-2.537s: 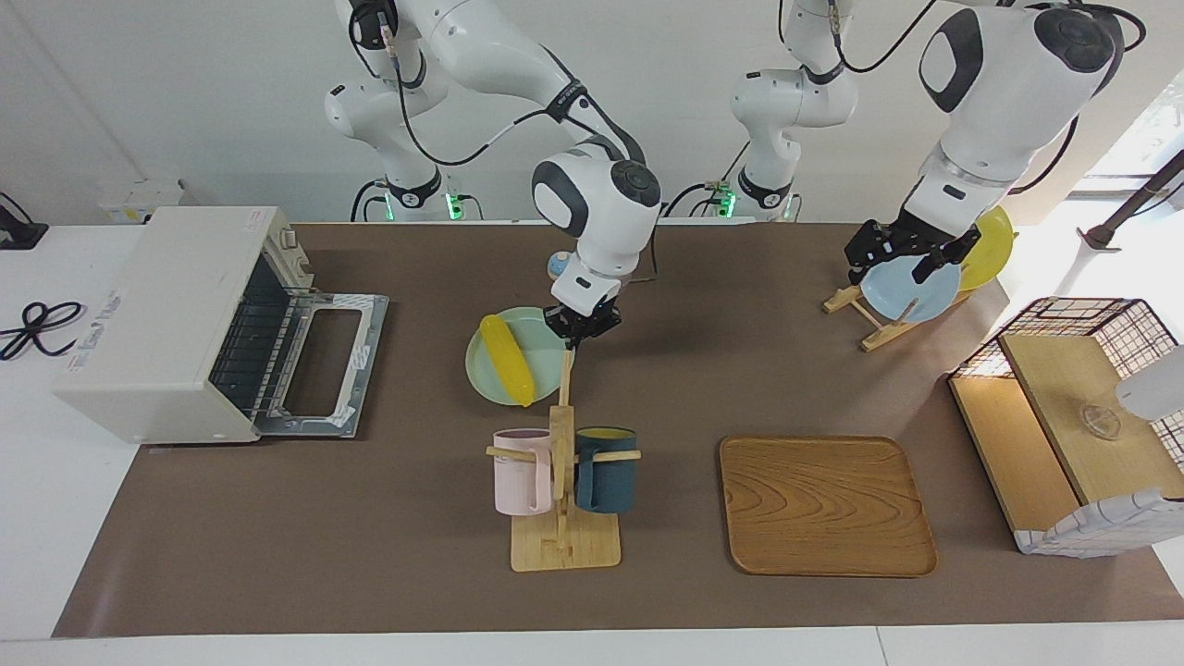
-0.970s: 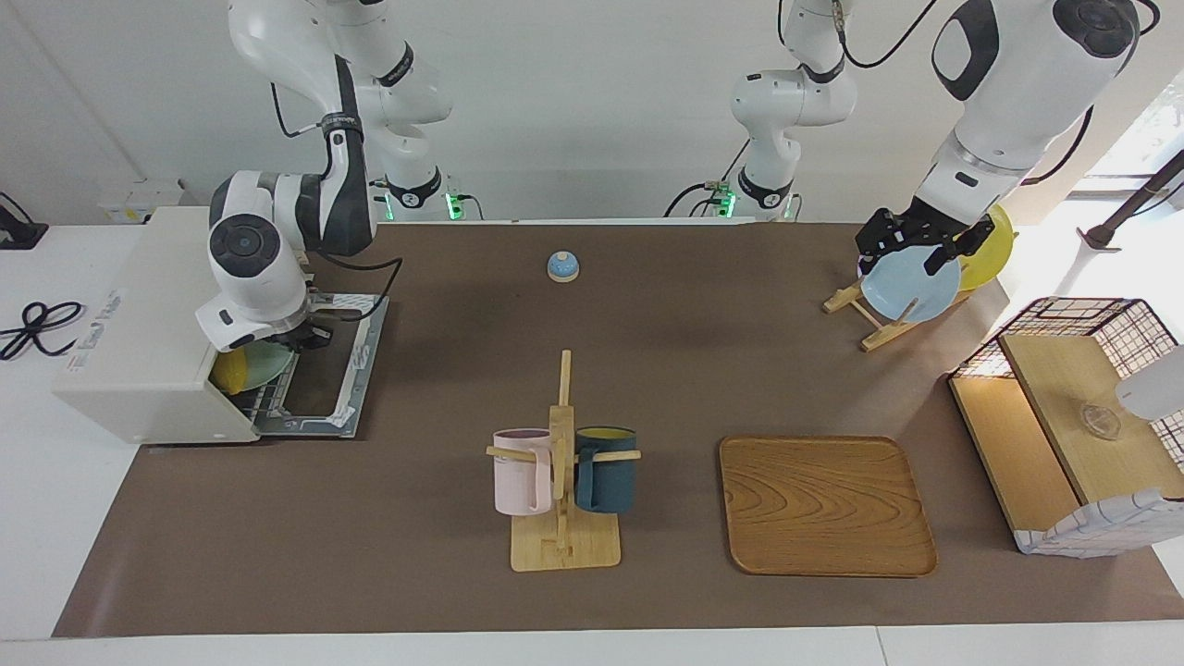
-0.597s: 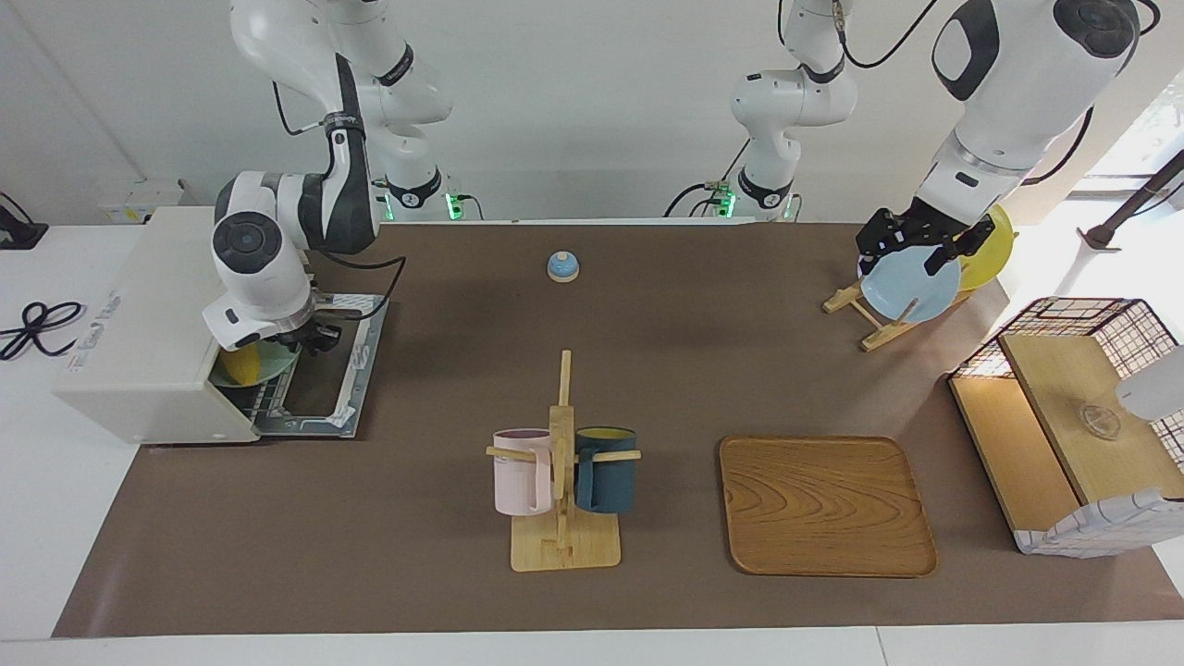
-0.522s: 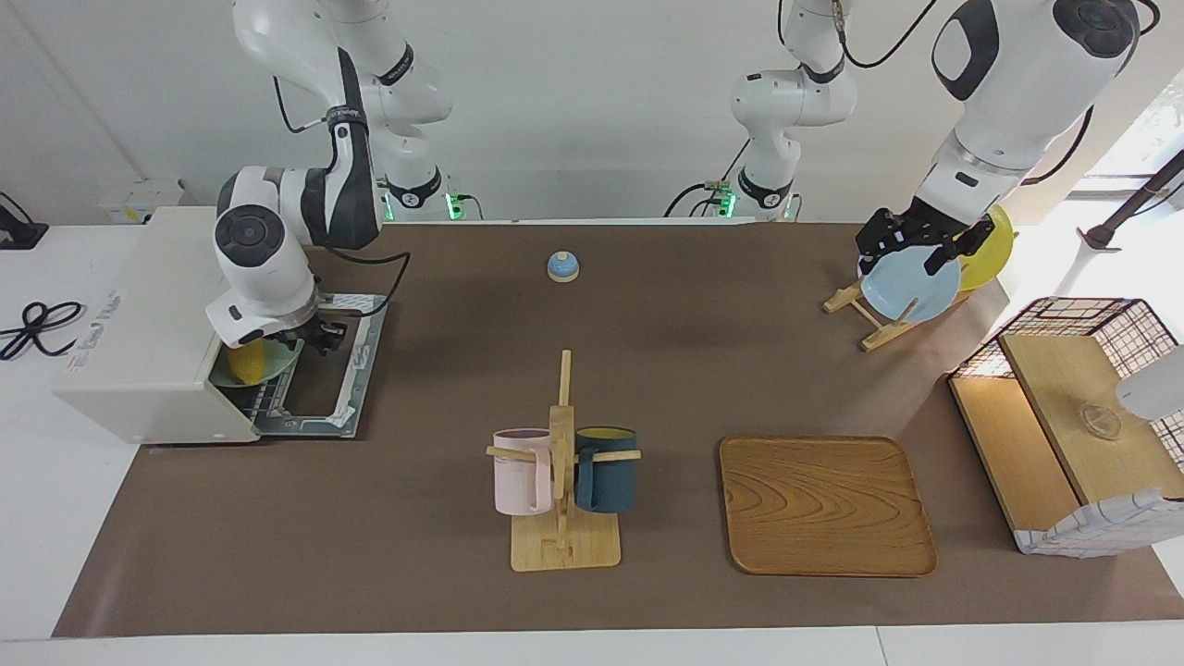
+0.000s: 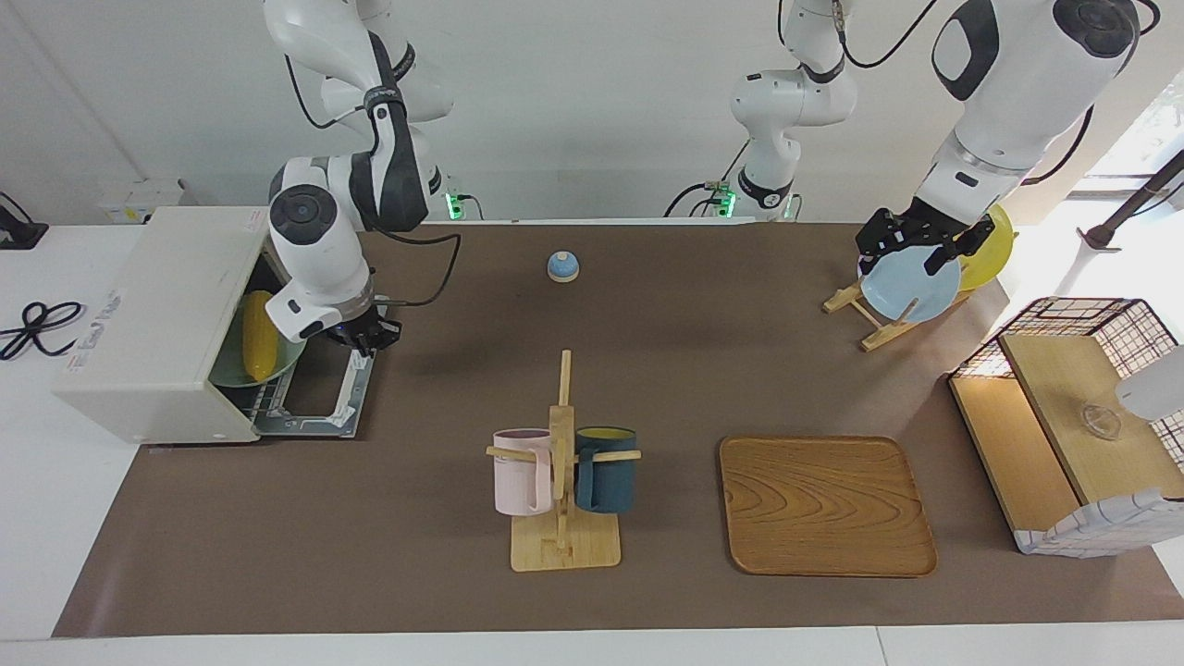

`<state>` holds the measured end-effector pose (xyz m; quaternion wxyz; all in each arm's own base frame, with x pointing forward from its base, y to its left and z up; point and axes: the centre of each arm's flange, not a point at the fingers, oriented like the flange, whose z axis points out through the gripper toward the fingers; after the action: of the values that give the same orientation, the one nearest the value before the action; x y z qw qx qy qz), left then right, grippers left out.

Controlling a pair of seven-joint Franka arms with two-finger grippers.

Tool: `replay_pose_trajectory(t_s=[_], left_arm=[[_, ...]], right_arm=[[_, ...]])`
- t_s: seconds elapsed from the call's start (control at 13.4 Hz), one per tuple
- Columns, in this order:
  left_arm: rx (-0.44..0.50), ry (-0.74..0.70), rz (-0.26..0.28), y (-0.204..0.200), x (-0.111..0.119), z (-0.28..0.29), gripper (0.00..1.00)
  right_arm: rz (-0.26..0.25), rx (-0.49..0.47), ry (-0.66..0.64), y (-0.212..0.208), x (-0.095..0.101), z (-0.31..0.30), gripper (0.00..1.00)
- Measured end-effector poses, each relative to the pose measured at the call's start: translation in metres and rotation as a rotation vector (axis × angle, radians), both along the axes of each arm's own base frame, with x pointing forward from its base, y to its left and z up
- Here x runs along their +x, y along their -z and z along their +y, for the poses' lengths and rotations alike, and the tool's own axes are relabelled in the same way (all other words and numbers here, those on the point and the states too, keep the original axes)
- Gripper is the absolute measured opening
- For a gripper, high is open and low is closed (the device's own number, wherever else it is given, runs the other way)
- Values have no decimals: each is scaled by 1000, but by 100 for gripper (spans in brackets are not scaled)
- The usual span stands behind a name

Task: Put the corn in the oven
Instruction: 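Slide the plate into the oven with the right gripper and release, then push the oven door shut with the right gripper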

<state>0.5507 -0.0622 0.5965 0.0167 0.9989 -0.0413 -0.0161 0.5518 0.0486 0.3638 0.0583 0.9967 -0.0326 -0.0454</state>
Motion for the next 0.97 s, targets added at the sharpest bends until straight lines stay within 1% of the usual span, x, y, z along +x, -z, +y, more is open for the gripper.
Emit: replay_pose_trajectory(t_s=[0.07,0.22,0.45,0.6,0.67,0.97], left_arm=[[0,0,0,0,0,0,100],[0,0,0,0,0,0,100],[0,0,0,0,0,0,100],[0,0,0,0,0,0,100],[0,0,0,0,0,0,100],[0,0,0,0,0,0,100]], right_arm=[[-8,4,0,19,-5,1,1],[3,8,7,52,-12,-6,1],[26,7,18,77,-13,-13,1],[34,-6,5,76,-13,-12,1],[47,-38,-25,73,-12,-11,1],[130,-158,-96,36,0,0,1]])
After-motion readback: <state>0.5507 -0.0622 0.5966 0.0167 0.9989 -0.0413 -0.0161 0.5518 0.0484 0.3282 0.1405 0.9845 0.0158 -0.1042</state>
